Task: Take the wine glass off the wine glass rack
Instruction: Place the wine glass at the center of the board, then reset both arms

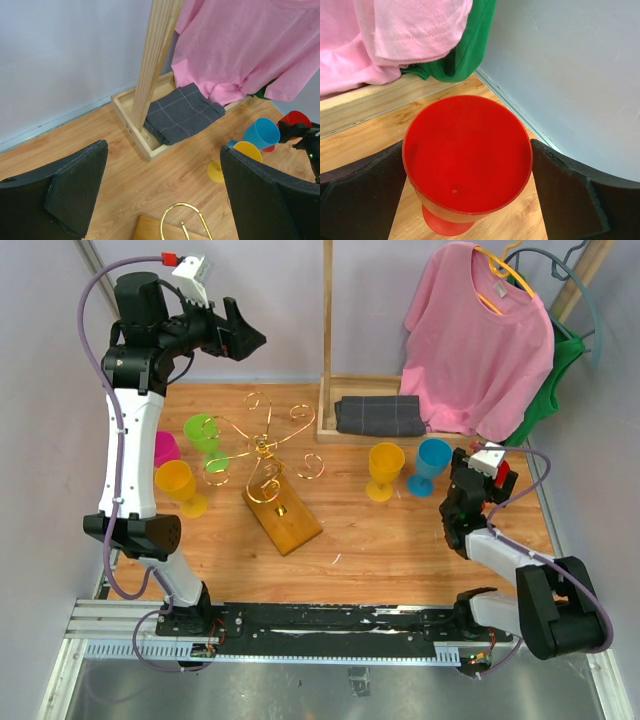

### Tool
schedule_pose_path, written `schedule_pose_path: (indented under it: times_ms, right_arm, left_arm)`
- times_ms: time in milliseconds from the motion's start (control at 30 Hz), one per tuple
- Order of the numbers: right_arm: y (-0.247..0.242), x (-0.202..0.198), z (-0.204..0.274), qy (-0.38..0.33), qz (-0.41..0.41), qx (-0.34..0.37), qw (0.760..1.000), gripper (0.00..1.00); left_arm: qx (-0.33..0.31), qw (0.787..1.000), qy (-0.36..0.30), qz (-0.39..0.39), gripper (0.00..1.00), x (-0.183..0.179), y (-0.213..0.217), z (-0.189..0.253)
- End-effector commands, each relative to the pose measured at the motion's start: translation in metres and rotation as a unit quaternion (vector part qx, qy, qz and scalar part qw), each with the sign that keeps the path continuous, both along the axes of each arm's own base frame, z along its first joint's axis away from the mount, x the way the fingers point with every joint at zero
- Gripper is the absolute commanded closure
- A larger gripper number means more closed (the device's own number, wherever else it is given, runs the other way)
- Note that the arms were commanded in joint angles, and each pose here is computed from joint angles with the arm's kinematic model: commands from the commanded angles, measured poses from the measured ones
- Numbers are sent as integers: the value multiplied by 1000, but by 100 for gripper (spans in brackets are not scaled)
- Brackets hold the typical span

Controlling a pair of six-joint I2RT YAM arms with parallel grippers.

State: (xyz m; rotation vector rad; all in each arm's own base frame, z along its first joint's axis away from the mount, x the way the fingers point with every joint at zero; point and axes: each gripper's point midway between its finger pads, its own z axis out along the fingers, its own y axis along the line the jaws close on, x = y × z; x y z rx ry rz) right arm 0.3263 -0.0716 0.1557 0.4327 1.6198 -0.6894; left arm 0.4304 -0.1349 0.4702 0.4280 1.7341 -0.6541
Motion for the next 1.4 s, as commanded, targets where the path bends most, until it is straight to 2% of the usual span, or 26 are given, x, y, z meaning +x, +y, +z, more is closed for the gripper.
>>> schedule_pose_path:
  times_ms: [0,533,967,1100,1200,1367]
  right_arm:
    - [3,-4,2,-3,7,9,1000,2]
    - [17,-19,20,-14,49,24,998,2]
    - [23,-27,86,-66,80,35,994,2]
    - [30,-34,115,-69,97,67,991,1]
    - [49,-32,141,-56,136,77,986,1]
    - [102,3,200,-20,206,38,978,2]
  left_arm:
    - [-3,1000,-21,-14,1,-16,-2,17]
    - [2,1000,-20,-9,1,-15,-1,14]
    - [19,999,-28,7,1,-20,6,12]
    - [41,996,-18,82,1,-9,29,-4]
    - [80,984,-14,160,1,-2,59,-20]
    - [129,967,-31,218,1,-12,87,-46]
